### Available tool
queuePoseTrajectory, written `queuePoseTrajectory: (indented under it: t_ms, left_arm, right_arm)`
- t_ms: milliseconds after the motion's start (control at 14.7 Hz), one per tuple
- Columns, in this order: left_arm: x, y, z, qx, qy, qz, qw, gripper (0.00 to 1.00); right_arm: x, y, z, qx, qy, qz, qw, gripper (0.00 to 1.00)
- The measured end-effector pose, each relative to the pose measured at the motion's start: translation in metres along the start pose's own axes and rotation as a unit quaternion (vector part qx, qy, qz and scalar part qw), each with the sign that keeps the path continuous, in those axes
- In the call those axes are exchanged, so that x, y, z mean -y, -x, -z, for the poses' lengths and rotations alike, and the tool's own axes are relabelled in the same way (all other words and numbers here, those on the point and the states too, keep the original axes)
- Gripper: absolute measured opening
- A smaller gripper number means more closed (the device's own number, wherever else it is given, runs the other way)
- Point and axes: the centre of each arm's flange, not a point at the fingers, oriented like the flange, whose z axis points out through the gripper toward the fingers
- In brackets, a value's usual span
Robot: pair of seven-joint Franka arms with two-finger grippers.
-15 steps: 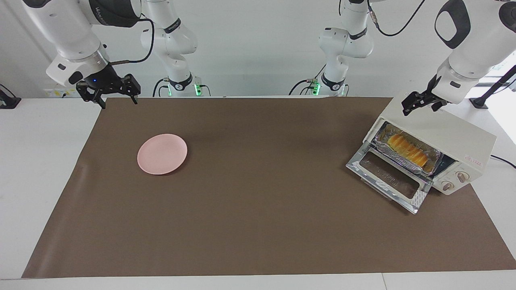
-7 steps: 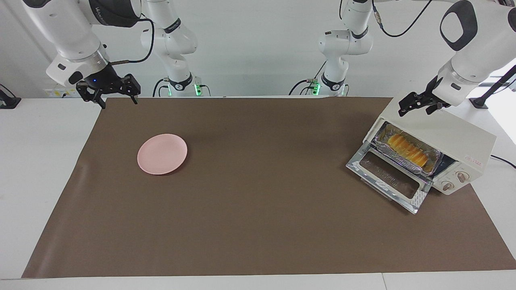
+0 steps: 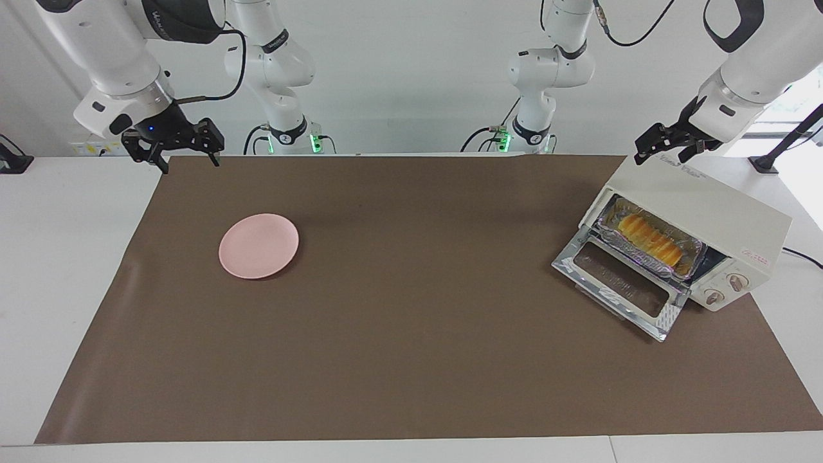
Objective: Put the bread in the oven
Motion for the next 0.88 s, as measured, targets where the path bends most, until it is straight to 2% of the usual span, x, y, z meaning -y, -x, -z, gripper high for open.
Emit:
queuePoseTrajectory:
  t_ms: [136, 882]
  left_arm:
    - [-0.003, -0.003, -0.004, -0.008, -0.001, -0.003, 1.0, 1.0]
    - [-0.009, -0.005, -0.01, -0.002, -0.014, -0.011, 1.0, 1.0]
  right_arm:
    - [0.0, 0.0, 0.0, 0.0, 0.0, 0.0, 1.0, 1.0]
    - [0.0, 0.0, 0.0, 0.0, 0.0, 0.0, 1.0, 1.0]
